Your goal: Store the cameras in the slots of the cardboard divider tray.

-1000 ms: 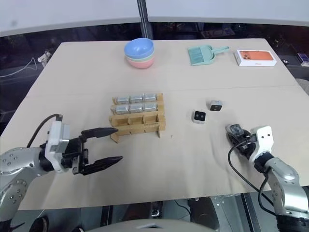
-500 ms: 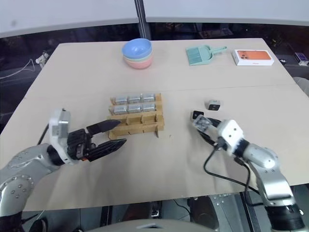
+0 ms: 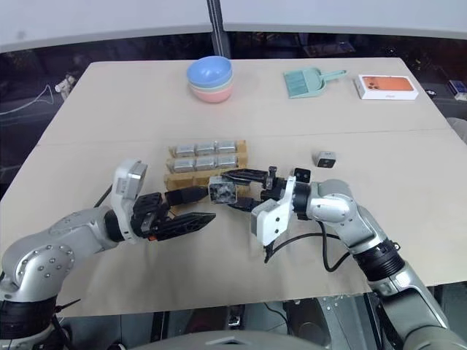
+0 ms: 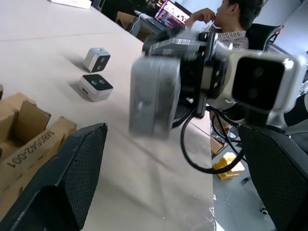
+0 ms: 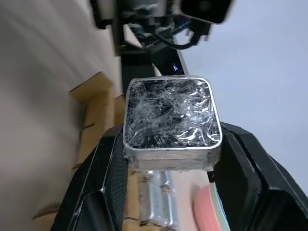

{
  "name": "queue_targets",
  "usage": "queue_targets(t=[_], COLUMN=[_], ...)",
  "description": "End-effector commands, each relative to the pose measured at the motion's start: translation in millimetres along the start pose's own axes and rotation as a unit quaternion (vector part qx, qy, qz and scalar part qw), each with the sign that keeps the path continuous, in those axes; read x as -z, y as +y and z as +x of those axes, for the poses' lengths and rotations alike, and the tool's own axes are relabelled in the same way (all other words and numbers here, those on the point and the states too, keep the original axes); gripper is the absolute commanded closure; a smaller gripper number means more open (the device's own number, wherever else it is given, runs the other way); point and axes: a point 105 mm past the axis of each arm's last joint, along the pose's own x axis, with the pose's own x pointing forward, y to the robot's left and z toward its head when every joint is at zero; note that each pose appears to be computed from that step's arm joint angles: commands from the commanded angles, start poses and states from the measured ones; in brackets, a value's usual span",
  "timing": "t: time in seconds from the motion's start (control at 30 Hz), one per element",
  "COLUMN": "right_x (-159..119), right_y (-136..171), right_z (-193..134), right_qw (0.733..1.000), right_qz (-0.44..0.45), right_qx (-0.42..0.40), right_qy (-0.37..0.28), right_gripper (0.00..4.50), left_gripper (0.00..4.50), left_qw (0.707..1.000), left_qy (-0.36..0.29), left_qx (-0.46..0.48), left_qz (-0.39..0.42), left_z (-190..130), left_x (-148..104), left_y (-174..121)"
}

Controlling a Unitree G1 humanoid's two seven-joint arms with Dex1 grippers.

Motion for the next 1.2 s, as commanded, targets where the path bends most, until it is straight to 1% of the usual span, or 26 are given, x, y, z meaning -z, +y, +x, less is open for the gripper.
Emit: queue_targets(t=[0.03, 0.07, 0.13, 0.17, 0.2, 0.3, 0.33, 0.53, 0.67, 0.73, 0.83, 0.87, 0.97, 1.03, 1.07, 1.1, 1.13, 1.17, 1.2], right_x=[-9, -9, -10, -11, -11, -14, -15, -18, -15, -14, -10, -8, -5, -4, -3, -3, -2, -3, -5], right_y=[-9, -8, -7, -7, -7, -9, -10, -10, -10, -12, -13, -11, -9, -7, -6, -3, -2, 1, 4], right_z=[1, 2, 2, 3, 3, 4, 4, 5, 1, -1, -5, -9, -26, -42, -51, -62, -76, -88, -97], right_qw=[0.999, 0.999, 0.999, 0.999, 0.999, 0.999, 0.999, 0.998, 0.999, 1.0, 0.999, 0.999, 0.996, 0.99, 0.982, 0.968, 0.946, 0.915, 0.887], right_qz=[-0.023, -0.023, -0.024, -0.024, -0.024, -0.03, -0.032, -0.032, -0.016, -0.008, 0.019, 0.034, 0.072, 0.121, 0.167, 0.226, 0.298, 0.375, 0.433], right_qx=[0.021, 0.02, 0.019, 0.02, 0.02, 0.02, 0.02, 0.023, 0.022, 0.026, 0.038, 0.036, 0.041, 0.052, 0.062, 0.072, 0.095, 0.117, 0.131], right_qy=[-0.024, -0.025, -0.028, -0.029, -0.031, -0.035, -0.036, -0.038, -0.022, -0.015, 0.0, 0.01, 0.034, 0.053, 0.064, 0.076, 0.087, 0.09, 0.091], right_gripper=[2.55, 2.55, 2.55, 2.55, 2.55, 2.55, 2.55, 2.55, 2.55, 1.5, 0.13, 0.06, 0.06, 0.06, 0.06, 0.06, 0.06, 0.06, 0.06], left_gripper=[0.0, 0.55, 1.33, 1.78, 2.32, 3.62, 3.86, 3.85, 3.85, 3.85, 3.85, 3.85, 3.85, 3.85, 3.85, 3.85, 3.85, 3.85, 3.85], left_qw=[1.0, 1.0, 1.0, 1.0, 1.0, 1.0, 1.0, 1.0, 1.0, 1.0, 0.999, 0.999, 0.999, 0.997, 0.997, 0.995, 0.993, 0.992, 0.99], left_qy=[-0.013, -0.014, -0.014, -0.013, -0.014, -0.019, -0.019, -0.01, -0.012, -0.014, -0.013, -0.015, -0.019, -0.017, -0.014, -0.009, -0.002, 0.011, 0.026], left_qx=[0.006, 0.006, 0.007, 0.008, 0.011, 0.012, 0.012, 0.012, 0.013, 0.006, 0.002, 0.001, -0.009, -0.023, -0.028, -0.034, -0.041, -0.045, -0.048], left_qz=[0.004, 0.003, 0.002, 0.002, 0.002, 0.001, 0.001, 0.004, 0.007, 0.018, 0.029, 0.034, 0.05, 0.067, 0.076, 0.095, 0.107, 0.12, 0.132], left_z=[-2, -2, -2, -2, -1, -1, -1, 1, 1, 1, 1, 1, -3, -8, -10, -14, -18, -21, -23], left_x=[-6, -6, -6, -5, -5, -6, -6, -3, -5, -8, -10, -12, -19, -24, -26, -31, -36, -39, -40], left_y=[-4, -4, -4, -4, -5, -5, -5, -5, -5, -2, -1, -1, 1, 4, 5, 6, 8, 9, 10])
